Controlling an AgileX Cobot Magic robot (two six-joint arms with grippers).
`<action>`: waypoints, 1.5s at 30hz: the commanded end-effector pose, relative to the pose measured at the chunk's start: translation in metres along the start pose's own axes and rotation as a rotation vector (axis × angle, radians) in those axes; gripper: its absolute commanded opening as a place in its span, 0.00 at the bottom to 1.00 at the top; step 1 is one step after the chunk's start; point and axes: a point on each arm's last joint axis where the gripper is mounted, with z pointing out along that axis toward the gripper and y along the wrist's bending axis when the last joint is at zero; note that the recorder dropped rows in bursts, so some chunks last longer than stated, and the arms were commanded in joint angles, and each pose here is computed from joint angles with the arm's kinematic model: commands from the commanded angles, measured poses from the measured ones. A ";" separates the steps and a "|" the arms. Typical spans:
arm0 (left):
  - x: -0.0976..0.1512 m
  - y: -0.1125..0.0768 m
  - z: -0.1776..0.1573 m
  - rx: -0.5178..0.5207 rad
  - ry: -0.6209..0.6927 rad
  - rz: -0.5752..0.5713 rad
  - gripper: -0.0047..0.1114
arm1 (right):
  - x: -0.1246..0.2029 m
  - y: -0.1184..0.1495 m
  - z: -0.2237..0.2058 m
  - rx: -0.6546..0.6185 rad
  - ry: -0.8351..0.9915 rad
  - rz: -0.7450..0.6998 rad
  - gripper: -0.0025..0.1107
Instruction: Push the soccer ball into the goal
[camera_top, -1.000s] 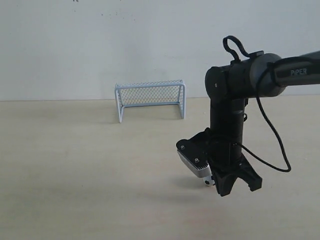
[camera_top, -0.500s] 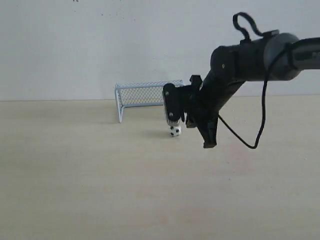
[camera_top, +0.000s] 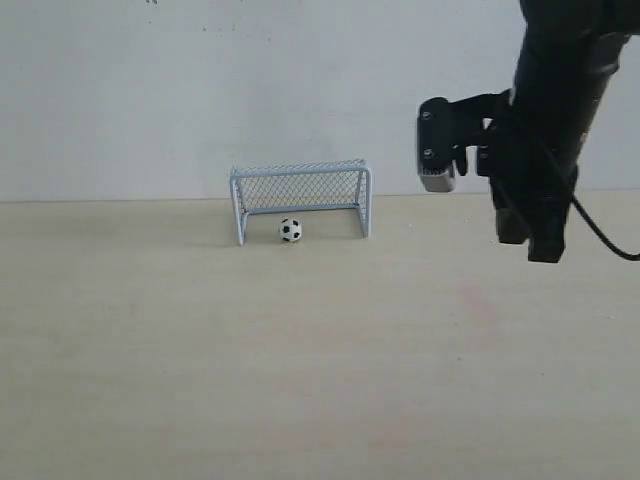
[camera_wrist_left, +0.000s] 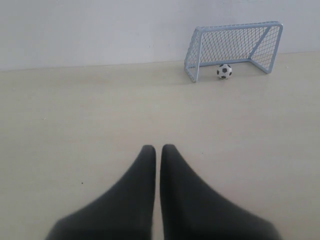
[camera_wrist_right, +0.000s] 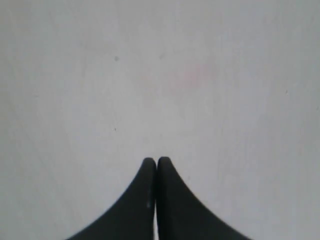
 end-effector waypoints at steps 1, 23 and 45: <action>0.001 0.000 0.000 0.001 -0.004 -0.006 0.08 | 0.038 -0.013 -0.003 -0.001 0.046 0.258 0.02; 0.001 0.000 0.000 0.001 -0.004 -0.006 0.08 | 0.120 -0.024 -0.113 -0.040 -0.770 1.129 0.02; 0.001 0.000 0.000 0.001 -0.004 -0.006 0.08 | 0.125 -0.035 -0.111 0.077 -0.792 1.135 0.02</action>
